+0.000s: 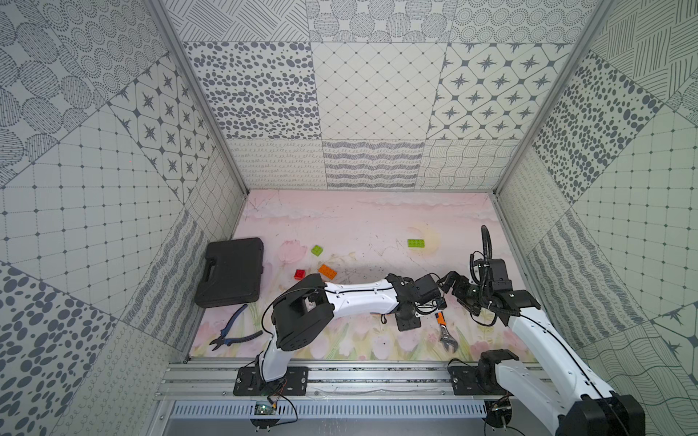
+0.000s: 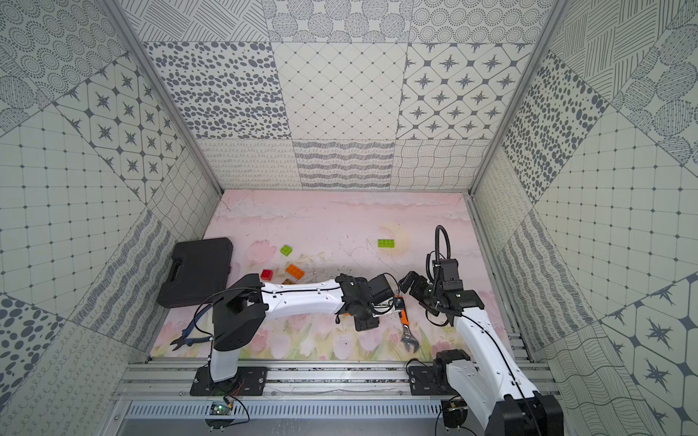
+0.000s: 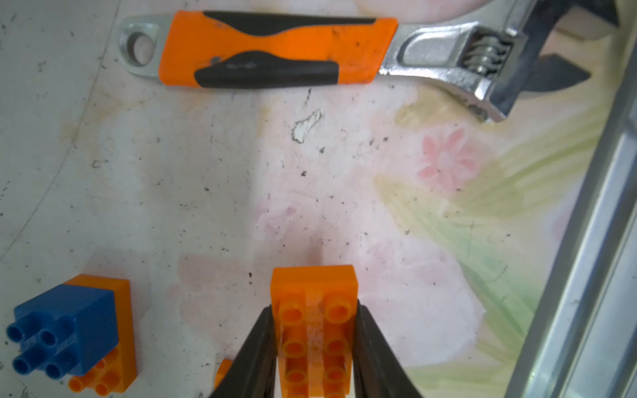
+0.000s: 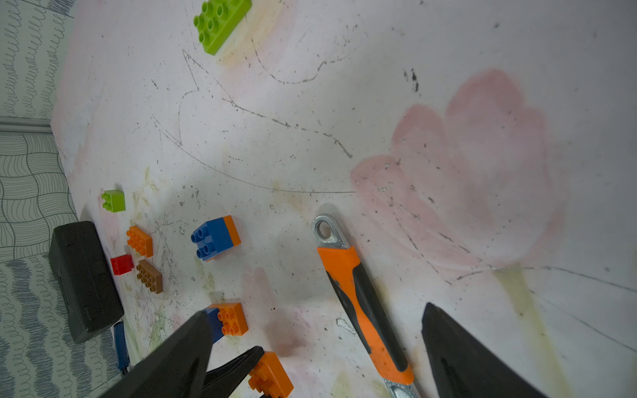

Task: Assemble the number 5 with lego
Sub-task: Place the lego brick at the center of the board.

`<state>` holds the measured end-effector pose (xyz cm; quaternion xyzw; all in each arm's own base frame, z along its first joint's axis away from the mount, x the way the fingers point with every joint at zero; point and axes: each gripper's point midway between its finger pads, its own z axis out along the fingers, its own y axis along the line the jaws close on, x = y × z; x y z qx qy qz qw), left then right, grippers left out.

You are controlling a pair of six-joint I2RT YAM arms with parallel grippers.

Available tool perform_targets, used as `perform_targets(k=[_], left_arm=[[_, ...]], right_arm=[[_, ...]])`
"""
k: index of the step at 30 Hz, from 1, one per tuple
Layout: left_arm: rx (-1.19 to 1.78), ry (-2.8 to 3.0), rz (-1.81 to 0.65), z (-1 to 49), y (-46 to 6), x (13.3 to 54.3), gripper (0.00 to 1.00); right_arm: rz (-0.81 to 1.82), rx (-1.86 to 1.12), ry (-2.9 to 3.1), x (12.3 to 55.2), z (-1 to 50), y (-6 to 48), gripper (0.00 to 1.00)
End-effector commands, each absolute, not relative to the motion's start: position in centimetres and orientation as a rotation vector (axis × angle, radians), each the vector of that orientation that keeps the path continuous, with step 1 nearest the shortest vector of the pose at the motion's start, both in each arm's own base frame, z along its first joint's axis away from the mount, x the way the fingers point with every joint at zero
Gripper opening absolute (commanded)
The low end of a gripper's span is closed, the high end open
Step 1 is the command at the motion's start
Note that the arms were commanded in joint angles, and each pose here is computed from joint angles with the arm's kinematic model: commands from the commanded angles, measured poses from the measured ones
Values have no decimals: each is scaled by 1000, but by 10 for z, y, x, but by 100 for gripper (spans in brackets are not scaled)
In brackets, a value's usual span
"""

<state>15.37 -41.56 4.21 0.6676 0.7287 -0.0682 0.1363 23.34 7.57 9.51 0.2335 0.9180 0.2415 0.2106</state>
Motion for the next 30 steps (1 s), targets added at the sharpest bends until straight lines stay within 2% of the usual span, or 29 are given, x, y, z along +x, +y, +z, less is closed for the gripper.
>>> perform_targets(k=[1,12,18,20,24,27,30], left_arm=[[2065,2045,-181,37,-413,148,23],[2047,2127,-226,29,-405,145,33],[2010,2189,-246,33,-405,144,42],[1945,2230,-219,45,-404,149,46],[1816,2207,-319,71,-404,147,54],[1661,2202,-369,94,-398,153,54],[1371,2170,-434,124,-387,174,54]], right_arm=[[670,624,2527,236,98,74,99],[664,624,2551,232,90,74,99],[700,610,2548,233,94,78,99],[680,568,2557,233,96,77,99],[614,500,2552,242,112,72,99],[672,465,2556,245,118,80,99],[777,434,2544,246,122,96,96]])
